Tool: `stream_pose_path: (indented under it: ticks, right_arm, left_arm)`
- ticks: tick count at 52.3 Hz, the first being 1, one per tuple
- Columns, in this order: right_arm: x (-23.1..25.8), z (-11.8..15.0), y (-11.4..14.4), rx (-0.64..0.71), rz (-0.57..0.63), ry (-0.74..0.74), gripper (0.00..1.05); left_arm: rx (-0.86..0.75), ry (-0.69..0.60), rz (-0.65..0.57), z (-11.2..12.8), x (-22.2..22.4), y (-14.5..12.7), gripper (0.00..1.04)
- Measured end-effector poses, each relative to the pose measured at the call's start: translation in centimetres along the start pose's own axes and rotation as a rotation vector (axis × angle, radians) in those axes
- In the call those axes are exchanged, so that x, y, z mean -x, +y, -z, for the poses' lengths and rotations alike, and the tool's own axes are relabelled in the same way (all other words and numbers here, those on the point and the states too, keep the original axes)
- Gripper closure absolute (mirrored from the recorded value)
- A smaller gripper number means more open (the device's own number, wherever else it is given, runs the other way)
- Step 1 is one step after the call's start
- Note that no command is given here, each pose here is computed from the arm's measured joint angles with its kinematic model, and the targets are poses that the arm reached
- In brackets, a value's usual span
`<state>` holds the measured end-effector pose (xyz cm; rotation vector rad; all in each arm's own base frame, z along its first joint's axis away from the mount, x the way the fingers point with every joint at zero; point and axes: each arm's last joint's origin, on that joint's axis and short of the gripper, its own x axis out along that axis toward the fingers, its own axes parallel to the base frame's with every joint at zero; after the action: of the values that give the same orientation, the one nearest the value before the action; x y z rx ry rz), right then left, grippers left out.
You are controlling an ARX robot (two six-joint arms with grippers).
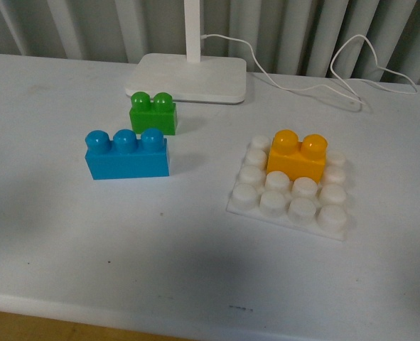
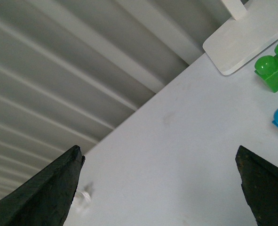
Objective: Insert yellow block into base center
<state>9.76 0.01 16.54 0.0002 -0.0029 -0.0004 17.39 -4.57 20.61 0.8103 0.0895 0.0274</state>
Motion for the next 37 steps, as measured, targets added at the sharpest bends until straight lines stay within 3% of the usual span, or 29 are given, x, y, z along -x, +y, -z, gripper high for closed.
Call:
stream_pose_path:
  ticks: [10, 14, 21, 30, 37]
  right_arm:
    - [0.0, 0.0, 0.0, 0.0, 0.0, 0.0, 0.09]
    - [0.0, 0.0, 0.0, 0.0, 0.0, 0.0, 0.09]
    - [0.0, 0.0, 0.0, 0.0, 0.0, 0.0, 0.09]
    - [0.0, 0.0, 0.0, 0.0, -0.001, 0.0, 0.09]
    - [0.0, 0.0, 0.0, 0.0, 0.0, 0.0, 0.09]
  left_arm:
    - [0.124, -0.015, 0.002, 0.1, 0.1, 0.0, 0.08]
    - [0.329, -0.085, 0.022, 0.5, 0.4, 0.1, 0.2]
    - [0.643, -0.087, 0.028, 2.0, 1.3, 0.2, 0.44]
    - [0.768, -0.085, 0.036, 3.4, 2.3, 0.3, 0.72]
    - [0.792, -0.086, 0.034, 4.3, 3.1, 0.4, 1.01]
